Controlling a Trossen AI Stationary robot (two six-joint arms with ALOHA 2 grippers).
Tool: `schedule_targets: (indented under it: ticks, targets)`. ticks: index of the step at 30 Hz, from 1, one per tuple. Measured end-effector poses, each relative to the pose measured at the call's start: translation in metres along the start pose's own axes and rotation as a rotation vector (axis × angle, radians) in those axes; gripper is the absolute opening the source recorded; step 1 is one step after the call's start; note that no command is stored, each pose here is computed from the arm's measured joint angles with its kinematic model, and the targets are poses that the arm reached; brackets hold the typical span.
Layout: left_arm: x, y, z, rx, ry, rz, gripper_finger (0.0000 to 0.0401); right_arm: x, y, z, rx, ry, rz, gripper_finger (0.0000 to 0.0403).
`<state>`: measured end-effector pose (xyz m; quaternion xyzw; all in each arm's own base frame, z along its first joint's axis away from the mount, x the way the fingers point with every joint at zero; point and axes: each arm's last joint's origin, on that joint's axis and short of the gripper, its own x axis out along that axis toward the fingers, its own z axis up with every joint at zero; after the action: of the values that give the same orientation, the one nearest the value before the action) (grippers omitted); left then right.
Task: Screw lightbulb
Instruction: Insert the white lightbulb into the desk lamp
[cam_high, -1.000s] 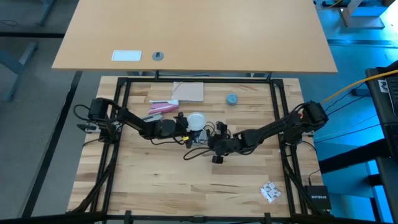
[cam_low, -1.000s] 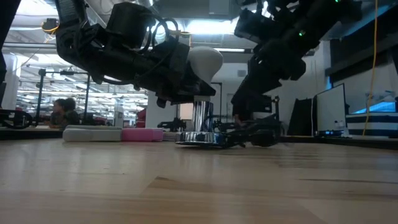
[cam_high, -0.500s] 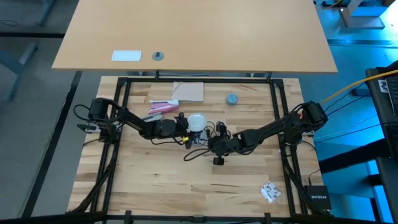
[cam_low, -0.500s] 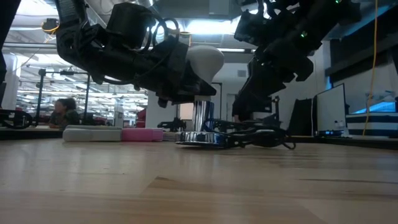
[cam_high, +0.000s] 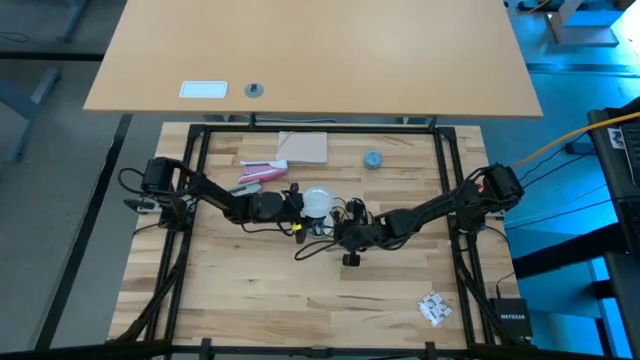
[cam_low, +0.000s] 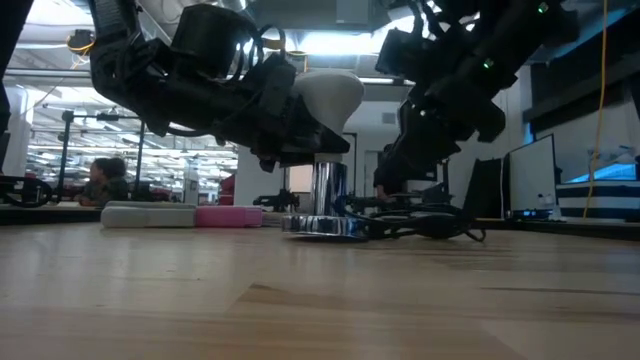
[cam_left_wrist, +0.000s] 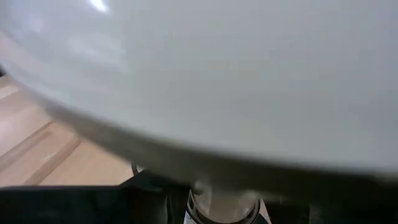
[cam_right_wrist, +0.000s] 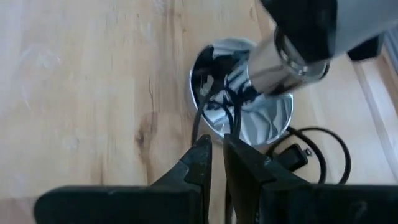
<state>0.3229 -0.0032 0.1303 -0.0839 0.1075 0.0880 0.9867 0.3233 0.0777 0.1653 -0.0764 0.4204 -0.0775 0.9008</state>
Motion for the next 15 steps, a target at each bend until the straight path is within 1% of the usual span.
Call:
schedule_targets:
  ticks: [6, 8, 9, 13, 15]
  targets:
    - [0.0, 0.0, -0.004, 0.005, 0.047, 0.0, 0.0153, 0.008, 0.002, -0.004, -0.011, 0.025, -0.014, 0.0047]
    - [0.0, 0.0, -0.004, 0.025, 0.051, -0.009, 0.0153, 0.011, 0.003, -0.007, -0.018, 0.036, -0.025, 0.0047]
    - [0.0, -0.001, -0.004, 0.054, 0.053, -0.025, 0.0153, 0.011, 0.003, -0.007, -0.02, 0.037, -0.029, 0.0047]
    - [-0.001, -0.006, -0.004, 0.24, 0.051, -0.15, 0.0153, 0.013, 0.003, -0.009, -0.055, 0.051, -0.035, 0.0047]
    - [-0.001, -0.008, -0.005, 0.275, 0.047, -0.208, 0.0153, 0.013, 0.003, -0.009, -0.07, 0.051, -0.035, 0.0047]
